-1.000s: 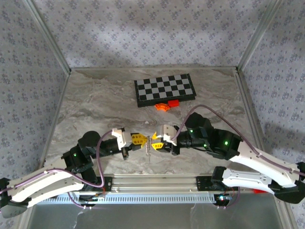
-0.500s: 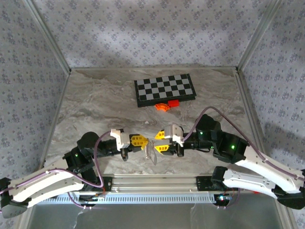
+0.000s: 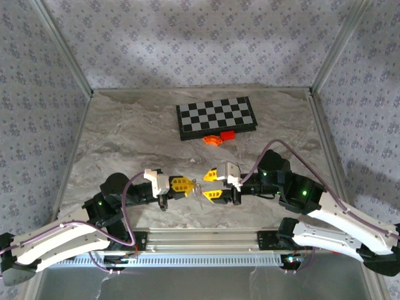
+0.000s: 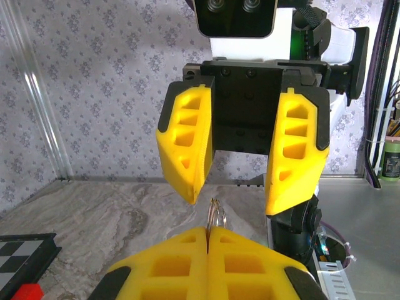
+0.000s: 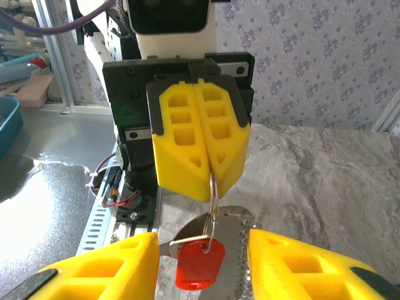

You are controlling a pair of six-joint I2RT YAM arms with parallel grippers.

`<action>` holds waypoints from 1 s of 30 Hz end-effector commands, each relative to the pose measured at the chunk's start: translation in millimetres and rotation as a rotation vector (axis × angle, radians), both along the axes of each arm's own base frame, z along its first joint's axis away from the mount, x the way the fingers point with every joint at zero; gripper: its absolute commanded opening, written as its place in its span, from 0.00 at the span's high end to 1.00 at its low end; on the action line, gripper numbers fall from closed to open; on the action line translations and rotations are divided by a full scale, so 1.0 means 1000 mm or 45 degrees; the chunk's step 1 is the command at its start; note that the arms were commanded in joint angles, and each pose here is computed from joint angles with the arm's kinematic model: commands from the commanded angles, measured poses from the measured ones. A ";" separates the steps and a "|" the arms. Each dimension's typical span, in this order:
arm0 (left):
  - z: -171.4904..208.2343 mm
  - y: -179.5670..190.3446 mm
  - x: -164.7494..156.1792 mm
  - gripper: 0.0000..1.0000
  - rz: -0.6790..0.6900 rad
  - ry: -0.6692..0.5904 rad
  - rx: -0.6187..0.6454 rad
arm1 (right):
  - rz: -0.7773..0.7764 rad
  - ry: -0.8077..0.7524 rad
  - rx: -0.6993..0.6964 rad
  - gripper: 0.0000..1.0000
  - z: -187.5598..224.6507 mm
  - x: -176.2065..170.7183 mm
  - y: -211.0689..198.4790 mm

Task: Put the keys on the keyring

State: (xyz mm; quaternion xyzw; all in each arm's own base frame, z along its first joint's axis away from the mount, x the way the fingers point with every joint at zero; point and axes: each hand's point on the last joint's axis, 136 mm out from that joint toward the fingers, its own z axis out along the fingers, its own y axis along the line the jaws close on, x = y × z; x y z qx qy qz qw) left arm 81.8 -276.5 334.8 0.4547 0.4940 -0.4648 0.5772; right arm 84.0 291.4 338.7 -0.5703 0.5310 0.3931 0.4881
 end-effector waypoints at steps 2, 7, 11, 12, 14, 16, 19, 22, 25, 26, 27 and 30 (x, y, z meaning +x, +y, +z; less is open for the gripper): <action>0.018 0.005 -0.008 1.00 -0.040 -0.027 -0.084 | -0.005 0.016 0.053 0.56 0.006 0.002 0.003; 0.018 0.003 -0.008 1.00 -0.048 -0.023 -0.075 | -0.012 0.035 0.049 0.56 -0.001 0.005 0.007; 0.018 0.003 -0.009 1.00 -0.054 -0.021 -0.078 | -0.008 0.051 0.054 0.57 -0.003 0.006 0.010; 0.018 0.003 -0.009 1.00 -0.055 -0.021 -0.080 | -0.006 0.054 0.059 0.57 -0.003 0.006 0.009; 0.017 0.002 -0.009 1.00 -0.059 -0.018 -0.082 | -0.001 0.063 0.064 0.58 -0.005 0.007 0.010; 0.017 0.002 -0.009 1.00 -0.059 -0.021 -0.089 | 0.004 0.071 0.073 0.58 -0.004 0.007 0.011; 0.018 0.001 -0.009 1.00 -0.066 -0.021 -0.094 | 0.006 0.079 0.088 0.58 -0.004 0.007 0.011; 0.019 0.001 -0.010 1.00 -0.072 -0.021 -0.095 | 0.010 0.085 0.104 0.58 -0.002 0.007 0.011; 0.018 0.000 -0.009 1.00 -0.072 -0.021 -0.099 | 0.014 0.086 0.115 0.58 -0.001 0.007 0.012; 0.018 0.000 -0.009 1.00 -0.067 -0.020 -0.098 | 0.014 0.088 0.116 0.58 -0.001 0.007 0.012; 0.018 0.000 -0.009 1.00 -0.067 -0.019 -0.098 | 0.015 0.088 0.116 0.59 -0.001 0.007 0.011; 0.017 0.000 -0.008 1.00 -0.062 -0.018 -0.097 | 0.013 0.093 0.108 0.58 -0.004 0.007 0.011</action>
